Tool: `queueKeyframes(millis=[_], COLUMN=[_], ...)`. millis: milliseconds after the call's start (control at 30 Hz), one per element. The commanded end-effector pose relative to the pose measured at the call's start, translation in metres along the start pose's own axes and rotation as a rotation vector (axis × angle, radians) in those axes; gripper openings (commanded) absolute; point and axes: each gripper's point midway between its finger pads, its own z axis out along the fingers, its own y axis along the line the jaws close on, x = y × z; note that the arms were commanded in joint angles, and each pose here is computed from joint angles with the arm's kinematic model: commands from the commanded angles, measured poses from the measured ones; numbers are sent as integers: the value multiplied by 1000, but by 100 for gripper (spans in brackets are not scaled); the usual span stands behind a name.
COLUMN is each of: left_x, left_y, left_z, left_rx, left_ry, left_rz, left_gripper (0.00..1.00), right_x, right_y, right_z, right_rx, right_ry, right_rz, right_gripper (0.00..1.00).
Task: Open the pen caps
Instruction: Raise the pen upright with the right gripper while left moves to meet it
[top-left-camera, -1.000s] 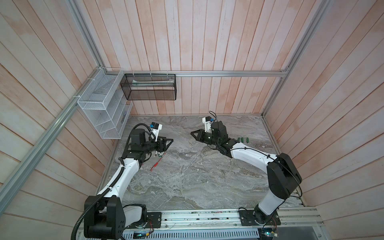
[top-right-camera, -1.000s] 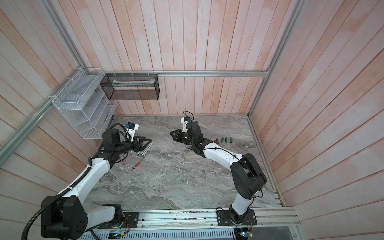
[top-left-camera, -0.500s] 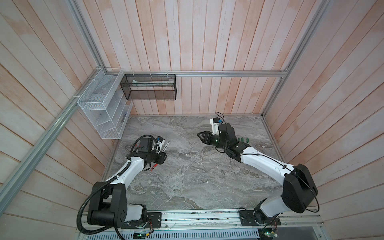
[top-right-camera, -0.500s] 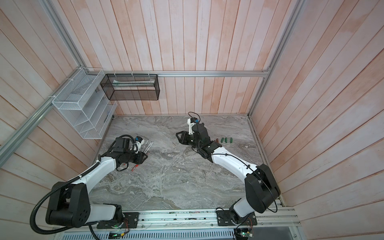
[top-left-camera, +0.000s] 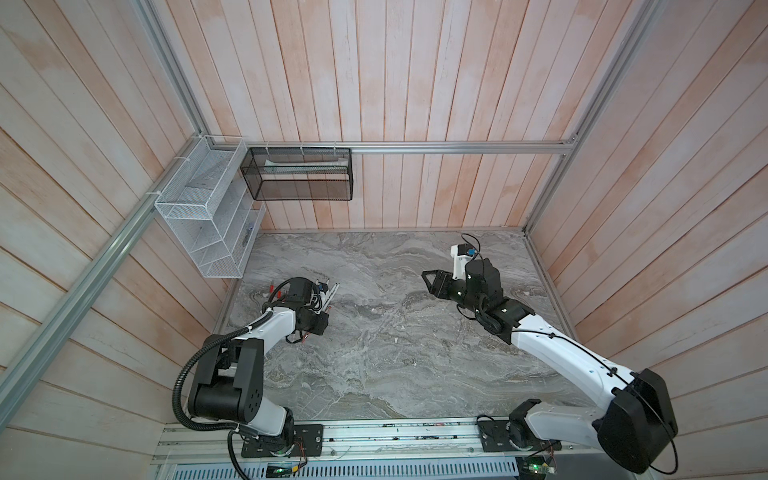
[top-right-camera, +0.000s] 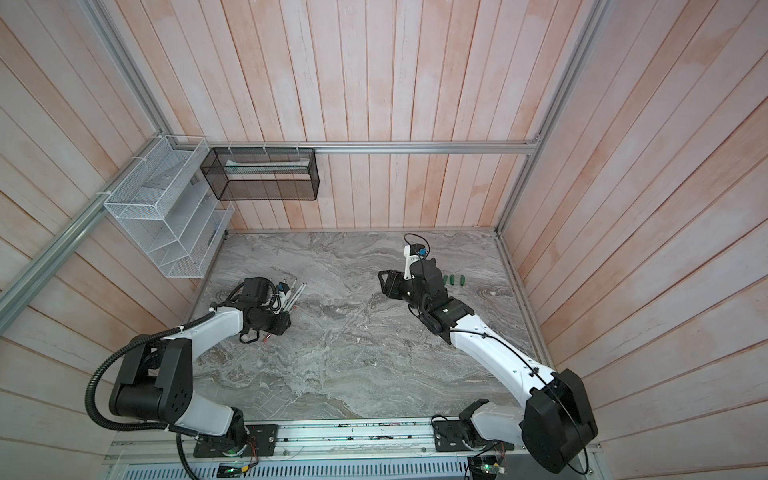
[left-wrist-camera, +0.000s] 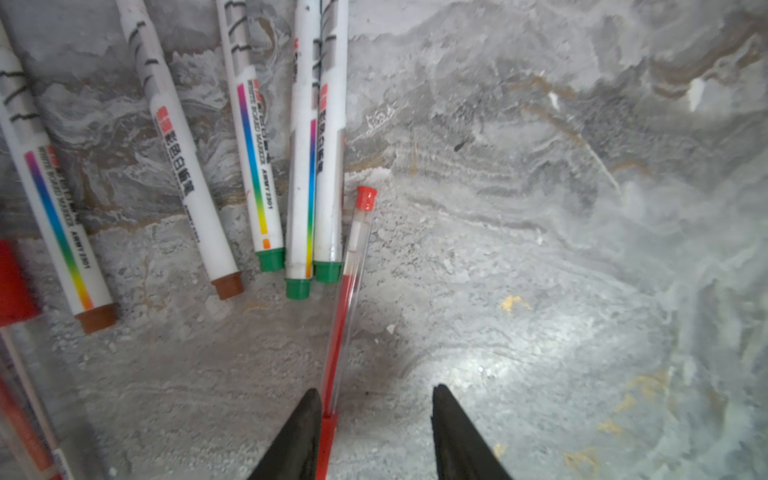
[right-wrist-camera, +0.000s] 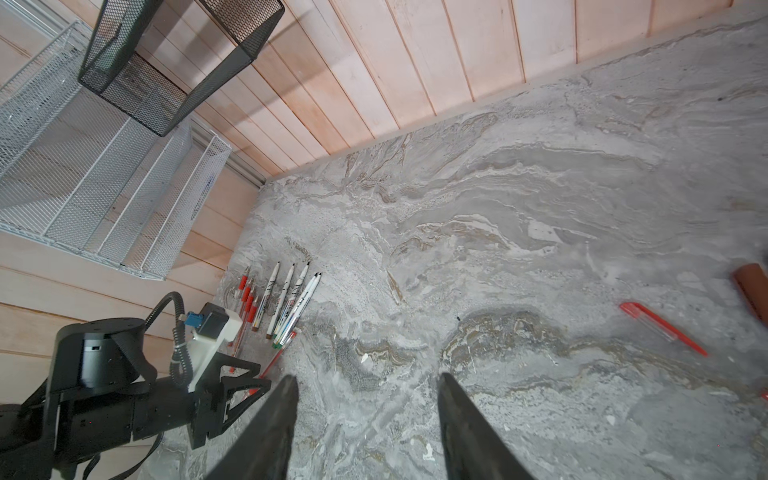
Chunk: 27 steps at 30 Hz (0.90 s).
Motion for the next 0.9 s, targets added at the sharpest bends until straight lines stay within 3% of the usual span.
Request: queueKeyframes(millis=[0, 133, 467, 633, 767, 867], left_x=[-10, -8, 6, 9, -14, -50], left_y=[9, 8, -30, -61, -74, -93], left_z=[4, 12, 17, 16, 3, -22], left_rx=[-44, -47, 32, 105, 142, 250], left_ry=[0, 22, 57, 61, 10, -88], left_rz=[31, 47, 120, 171, 143, 84], left_gripper=[46, 41, 9, 0, 0, 0], right_x=[1, 1, -9, -13, -11, -4], right_y=[-9, -12, -13, -10, -1, 12], right_z=[-8, -13, -21, -20, -16, -8], right_rx=[31, 24, 39, 27, -12, -69], right_ry=[-7, -18, -36, -46, -43, -24], right_rz=[-14, -9, -8, 0, 17, 31], right_gripper=[55, 55, 55, 55, 55, 55])
